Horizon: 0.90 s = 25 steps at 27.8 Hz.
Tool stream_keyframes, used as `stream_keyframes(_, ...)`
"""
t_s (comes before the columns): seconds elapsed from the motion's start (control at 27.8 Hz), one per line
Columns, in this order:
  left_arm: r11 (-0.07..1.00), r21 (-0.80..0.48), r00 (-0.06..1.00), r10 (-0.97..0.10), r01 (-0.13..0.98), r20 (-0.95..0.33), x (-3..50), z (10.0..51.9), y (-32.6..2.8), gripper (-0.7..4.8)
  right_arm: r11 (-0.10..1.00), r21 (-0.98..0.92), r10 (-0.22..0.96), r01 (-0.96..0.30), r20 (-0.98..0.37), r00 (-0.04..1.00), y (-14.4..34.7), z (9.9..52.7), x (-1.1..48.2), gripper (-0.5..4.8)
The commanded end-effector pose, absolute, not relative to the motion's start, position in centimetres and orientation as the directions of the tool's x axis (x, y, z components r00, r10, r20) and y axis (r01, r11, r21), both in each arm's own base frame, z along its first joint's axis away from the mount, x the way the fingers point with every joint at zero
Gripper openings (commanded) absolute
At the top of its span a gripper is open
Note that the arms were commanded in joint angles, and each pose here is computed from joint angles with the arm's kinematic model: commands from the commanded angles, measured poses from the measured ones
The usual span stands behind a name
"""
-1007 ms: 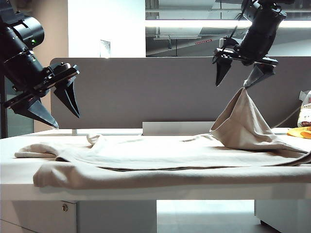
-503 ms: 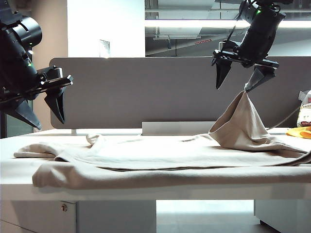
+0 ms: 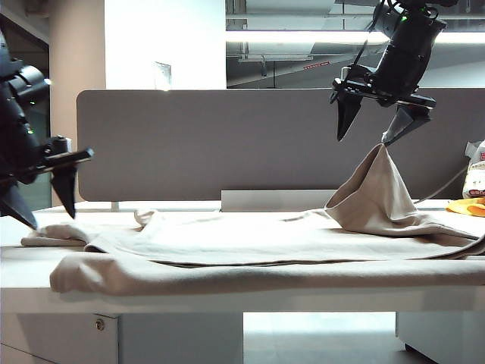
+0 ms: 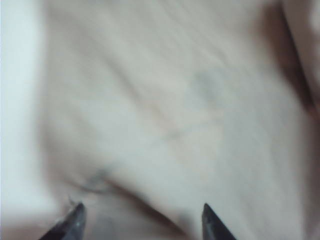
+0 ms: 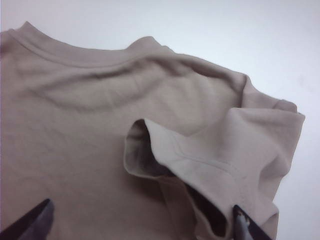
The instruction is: Fold the bottom side of the T-shirt horizontally towards the center, about one-third of the way, then fold the sleeve back towards the center, creating a straight line along the edge of the T-shirt, and finally fold the bottom of the T-shirt up towards the top, creating a neat rectangle.
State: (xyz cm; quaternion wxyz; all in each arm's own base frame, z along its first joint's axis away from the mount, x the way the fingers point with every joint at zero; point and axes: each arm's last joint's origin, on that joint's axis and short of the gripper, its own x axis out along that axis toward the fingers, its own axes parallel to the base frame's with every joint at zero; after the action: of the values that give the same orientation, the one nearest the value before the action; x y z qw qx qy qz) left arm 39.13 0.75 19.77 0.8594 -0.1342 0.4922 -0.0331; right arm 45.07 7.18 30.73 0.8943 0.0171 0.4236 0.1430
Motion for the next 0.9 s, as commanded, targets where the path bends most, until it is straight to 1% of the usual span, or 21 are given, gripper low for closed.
stream_keyframes(0.04,0.959,-0.269,0.558,-0.175,-0.091,-0.811,39.7,21.1,2.0,3.05,0.957,0.156,0.278,-0.246,-0.743,0.609,7.2,31.1,45.0,4.79)
stream_keyframes(0.25,0.965,-0.255,0.58,-0.171,-0.064,-0.796,40.4,22.6,2.2,3.1,0.956,0.156,0.279,-0.247,-0.741,0.611,7.3,31.1,45.0,4.79)
stream_keyframes(0.36,0.965,-0.255,0.572,-0.173,-0.064,-0.802,41.0,22.9,2.1,3.09,0.956,0.156,0.278,-0.246,-0.742,0.61,7.3,31.1,45.0,4.79)
stream_keyframes(0.58,0.97,-0.229,0.517,-0.156,-0.08,-0.841,42.3,22.2,2.4,3.09,0.957,0.157,0.278,-0.245,-0.745,0.606,7.3,31.1,45.0,4.79)
stream_keyframes(0.9,0.969,-0.222,0.473,-0.145,-0.112,-0.869,42.7,20.4,2.8,3.09,0.952,0.17,0.295,-0.256,-0.742,0.602,7.3,31.1,45.0,4.79)
